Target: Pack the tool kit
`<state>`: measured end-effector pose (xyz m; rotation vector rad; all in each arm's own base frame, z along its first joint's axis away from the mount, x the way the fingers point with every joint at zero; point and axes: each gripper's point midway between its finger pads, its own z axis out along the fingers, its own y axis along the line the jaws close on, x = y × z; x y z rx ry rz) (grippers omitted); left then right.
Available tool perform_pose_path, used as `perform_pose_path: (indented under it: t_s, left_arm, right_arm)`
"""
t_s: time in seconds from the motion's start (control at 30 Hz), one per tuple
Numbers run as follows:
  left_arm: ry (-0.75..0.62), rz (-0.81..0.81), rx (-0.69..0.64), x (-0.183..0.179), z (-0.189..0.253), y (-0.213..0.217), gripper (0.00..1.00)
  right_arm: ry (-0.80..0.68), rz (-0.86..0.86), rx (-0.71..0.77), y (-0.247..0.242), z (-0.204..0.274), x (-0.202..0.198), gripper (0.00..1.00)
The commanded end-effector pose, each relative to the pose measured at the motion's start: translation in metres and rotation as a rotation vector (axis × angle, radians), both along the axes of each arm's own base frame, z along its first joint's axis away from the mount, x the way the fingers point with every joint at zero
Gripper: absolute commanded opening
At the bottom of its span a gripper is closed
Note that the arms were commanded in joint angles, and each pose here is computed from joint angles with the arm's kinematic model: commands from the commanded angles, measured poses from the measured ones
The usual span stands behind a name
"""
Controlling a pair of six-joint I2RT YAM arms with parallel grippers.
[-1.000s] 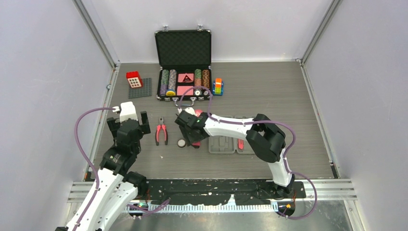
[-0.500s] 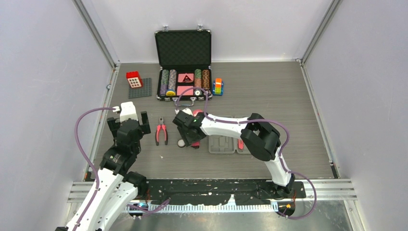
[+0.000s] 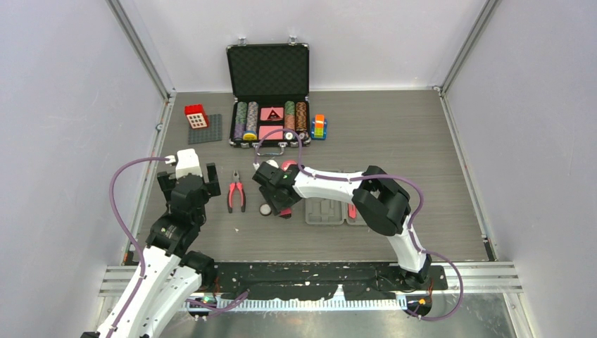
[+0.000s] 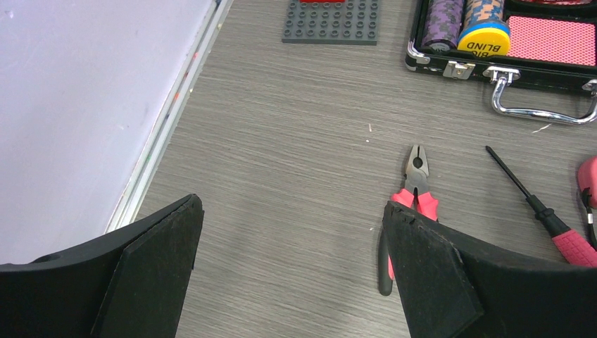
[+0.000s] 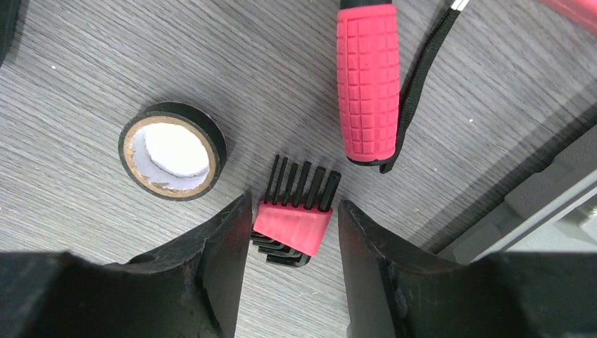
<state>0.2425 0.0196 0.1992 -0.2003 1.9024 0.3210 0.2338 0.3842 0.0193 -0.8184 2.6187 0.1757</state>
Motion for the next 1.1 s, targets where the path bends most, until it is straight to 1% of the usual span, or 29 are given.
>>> perform_pose_path:
  t_s: [0.0, 0.27, 0.37, 0.47, 0.53, 0.63, 0.8, 0.9, 0.97, 1.0, 1.03, 1.07]
  left_arm:
    - [-0.053, -0.004, -0.02, 0.006, 0.01, -0.002, 1.0]
    - [-0.051, -0.008, -0.02, 0.006, 0.01, -0.003, 0.99]
    - [-0.053, -0.011, -0.021, 0.006, 0.01, -0.003, 0.99]
    - [-0.053, -0.012, -0.022, 0.006, 0.01, -0.004, 1.0]
    - [-0.053, -0.015, -0.023, 0.006, 0.01, -0.004, 0.99]
    - [-0.053, -0.019, -0.024, 0.006, 0.01, -0.005, 0.99]
    - [-0.053, -0.04, -0.028, 0.007, 0.01, -0.008, 1.0]
    - [-0.053, -0.052, -0.028, 0.008, 0.009, -0.01, 0.99]
    - [-0.054, -0.052, -0.027, 0.008, 0.01, -0.01, 0.99]
    - [-0.054, -0.053, -0.027, 0.009, 0.009, -0.01, 0.99]
    - [-0.054, -0.054, -0.027, 0.009, 0.009, -0.01, 0.99]
    - [-0.056, -0.055, -0.027, 0.009, 0.009, -0.01, 0.99]
  right_arm:
    - [0.009, -0.009, -0.052, -0.012, 0.009, -0.007, 0.53]
    - [0.045, -0.022, -0.064, -0.013, 0.007, -0.013, 0.52]
    - [0.063, -0.011, -0.039, -0.008, 0.011, -0.016, 0.46]
    - [0.042, -0.006, -0.015, -0.004, 0.025, -0.013, 0.35]
    - [0.018, -0.004, -0.004, -0.002, 0.036, -0.009, 0.32]
    - [-0.007, 0.0, 0.012, -0.001, 0.05, -0.005, 0.3]
    - [-0.058, 0.017, 0.074, 0.002, 0.089, 0.0, 0.29]
    - [-0.086, 0.0, 0.088, -0.009, 0.112, 0.005, 0.29]
    - [-0.103, -0.035, 0.093, -0.026, 0.123, 0.011, 0.29]
    - [-0.106, -0.061, 0.072, -0.039, 0.12, 0.016, 0.29]
    - [-0.121, -0.094, 0.087, -0.051, 0.13, 0.023, 0.3]
    - [-0.116, -0.115, 0.062, -0.064, 0.123, 0.023, 0.29]
